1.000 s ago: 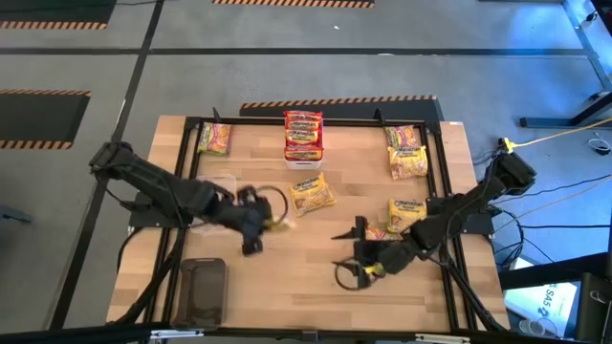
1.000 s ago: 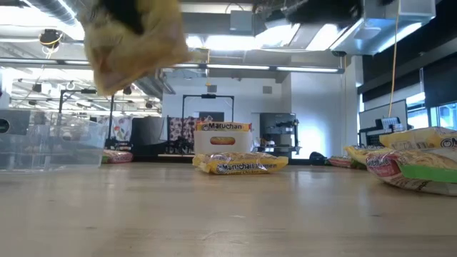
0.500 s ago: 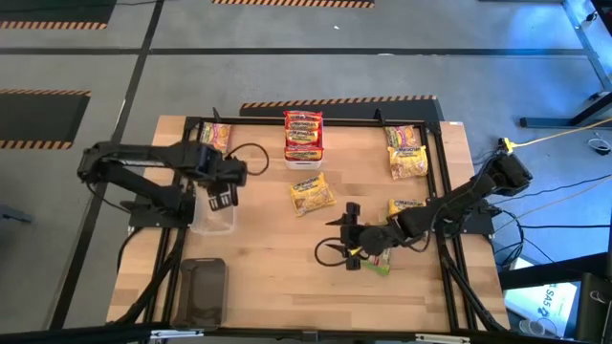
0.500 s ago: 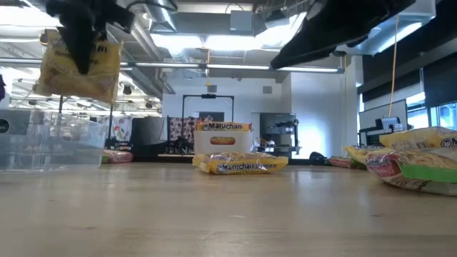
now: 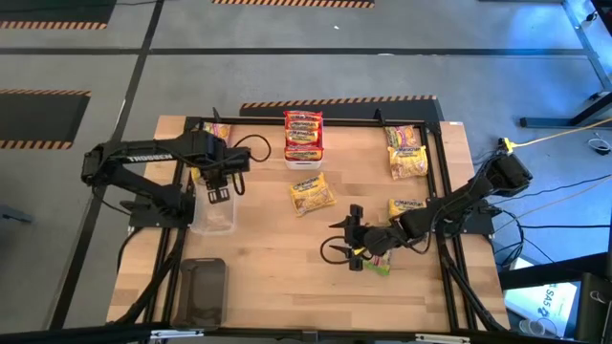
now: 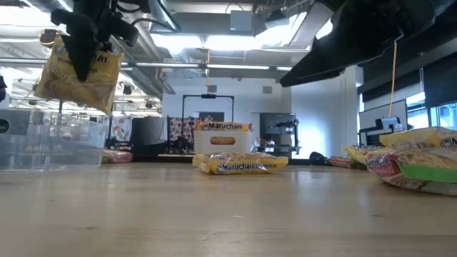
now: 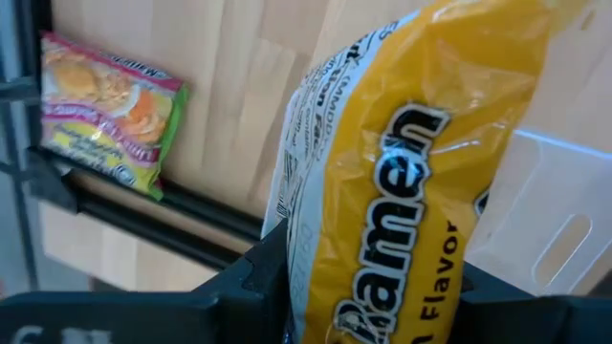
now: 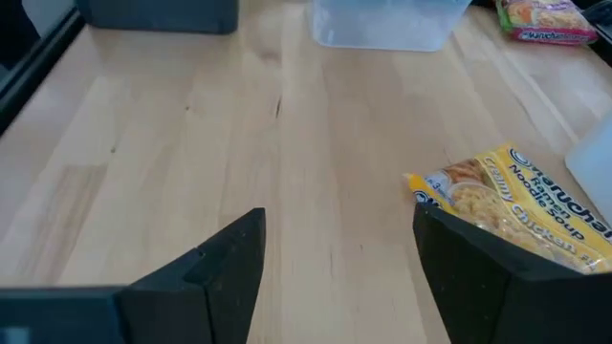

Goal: Sort Maruchan noodles
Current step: Put the yellow noodle pack into the transparent bin

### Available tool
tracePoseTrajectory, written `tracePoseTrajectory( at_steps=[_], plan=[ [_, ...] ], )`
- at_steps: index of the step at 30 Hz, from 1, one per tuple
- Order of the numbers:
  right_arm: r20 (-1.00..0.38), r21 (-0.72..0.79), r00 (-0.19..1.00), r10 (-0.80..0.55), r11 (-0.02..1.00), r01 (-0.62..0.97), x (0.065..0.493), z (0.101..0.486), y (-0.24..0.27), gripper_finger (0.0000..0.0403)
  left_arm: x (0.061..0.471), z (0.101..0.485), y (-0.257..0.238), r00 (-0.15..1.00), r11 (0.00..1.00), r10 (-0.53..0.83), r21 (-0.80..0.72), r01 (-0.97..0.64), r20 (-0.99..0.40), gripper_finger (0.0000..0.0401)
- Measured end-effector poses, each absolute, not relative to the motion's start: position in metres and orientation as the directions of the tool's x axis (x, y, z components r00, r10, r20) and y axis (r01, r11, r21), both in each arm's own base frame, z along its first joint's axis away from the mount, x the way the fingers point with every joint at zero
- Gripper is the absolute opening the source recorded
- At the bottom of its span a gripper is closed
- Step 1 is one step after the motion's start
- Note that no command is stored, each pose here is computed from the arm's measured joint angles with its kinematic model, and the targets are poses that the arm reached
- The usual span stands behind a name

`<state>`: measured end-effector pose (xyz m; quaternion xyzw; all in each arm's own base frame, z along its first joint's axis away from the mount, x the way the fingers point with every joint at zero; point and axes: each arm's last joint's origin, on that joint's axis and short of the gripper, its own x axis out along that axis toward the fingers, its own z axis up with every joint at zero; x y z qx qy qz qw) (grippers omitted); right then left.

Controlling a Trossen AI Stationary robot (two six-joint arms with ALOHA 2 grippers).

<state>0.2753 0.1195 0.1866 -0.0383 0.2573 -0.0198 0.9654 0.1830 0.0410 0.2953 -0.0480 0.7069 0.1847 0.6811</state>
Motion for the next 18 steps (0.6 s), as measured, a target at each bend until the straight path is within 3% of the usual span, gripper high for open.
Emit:
tracePoseTrajectory(
  at_steps=[5, 18],
  plan=[
    [-0.481, -0.071, 0.876, -0.042, 0.997, 0.009, 0.276, 0.188, 0.12, 0.0241, 0.175, 0.27, 0.046, -0.136, 0.93, 0.134, 0.172, -0.325, -0.982, 0.0126],
    [-0.462, -0.077, 0.886, -0.029, 0.997, -0.007, 0.277, 0.19, 0.121, 0.0241, 0.177, 0.221, 0.049, 0.002, 0.96, 0.091, 0.087, -0.265, -0.996, 0.0126]
  ],
)
